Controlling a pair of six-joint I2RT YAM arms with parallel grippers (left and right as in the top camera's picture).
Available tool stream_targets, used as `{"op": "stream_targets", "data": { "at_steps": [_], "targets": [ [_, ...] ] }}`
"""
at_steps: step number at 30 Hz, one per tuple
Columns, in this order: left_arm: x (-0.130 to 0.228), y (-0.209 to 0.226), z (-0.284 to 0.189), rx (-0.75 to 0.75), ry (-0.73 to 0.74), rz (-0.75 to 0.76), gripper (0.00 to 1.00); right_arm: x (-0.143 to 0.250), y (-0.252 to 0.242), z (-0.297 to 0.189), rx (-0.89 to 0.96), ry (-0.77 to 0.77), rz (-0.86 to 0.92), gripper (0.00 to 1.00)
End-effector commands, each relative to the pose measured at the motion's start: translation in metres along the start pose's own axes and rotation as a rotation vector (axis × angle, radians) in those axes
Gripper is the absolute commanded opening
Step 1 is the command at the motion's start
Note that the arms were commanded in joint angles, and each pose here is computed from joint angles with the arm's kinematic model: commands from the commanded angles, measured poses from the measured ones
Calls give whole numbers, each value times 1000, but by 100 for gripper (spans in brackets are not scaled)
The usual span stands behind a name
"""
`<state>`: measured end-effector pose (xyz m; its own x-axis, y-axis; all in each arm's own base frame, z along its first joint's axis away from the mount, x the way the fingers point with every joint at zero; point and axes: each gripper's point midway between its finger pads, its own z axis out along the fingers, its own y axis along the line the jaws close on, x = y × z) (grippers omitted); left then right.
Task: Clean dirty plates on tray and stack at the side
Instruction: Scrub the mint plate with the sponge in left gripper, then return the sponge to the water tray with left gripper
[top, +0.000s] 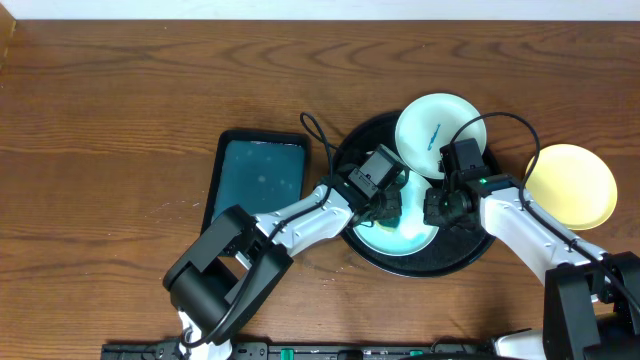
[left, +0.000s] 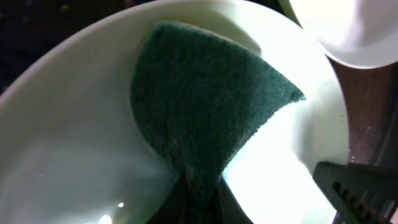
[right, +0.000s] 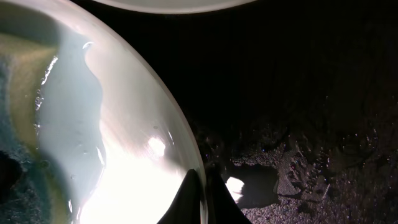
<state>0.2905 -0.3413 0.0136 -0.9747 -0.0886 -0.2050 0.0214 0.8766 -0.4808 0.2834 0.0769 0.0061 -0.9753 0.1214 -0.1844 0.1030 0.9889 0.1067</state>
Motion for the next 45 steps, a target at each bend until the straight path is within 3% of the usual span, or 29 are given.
{"op": "stream_targets", "data": {
  "at_steps": [1, 5, 8, 15, 20, 29, 38, 45],
  "targets": [
    [48, -10, 26, 87, 196, -35, 8, 6, 5, 0, -23, 16, -17, 1],
    [56, -32, 21, 191, 265, -75, 8, 5, 5, 0, -24, 12, -17, 1],
    [57, -24, 22, 154, 262, -89, 8, 5, 5, 0, -25, 12, -17, 1],
    [47, 45, 23, -156, 160, -74, 8, 5, 5, 0, -25, 12, -12, 1],
    [18, 104, 5, -444, 7, -26, 7, 5, 5, 0, -24, 12, -9, 1],
    [-42, 135, -54, -835, -218, 206, 7, 5, 5, 0, -24, 12, -9, 1],
    [-60, 130, -69, -913, -252, 354, 8, 6, 4, 0, -22, 17, -9, 1],
    [-67, 90, -89, -826, -285, 356, 7, 6, 4, 0, -21, 18, -8, 1]
  ]
}}
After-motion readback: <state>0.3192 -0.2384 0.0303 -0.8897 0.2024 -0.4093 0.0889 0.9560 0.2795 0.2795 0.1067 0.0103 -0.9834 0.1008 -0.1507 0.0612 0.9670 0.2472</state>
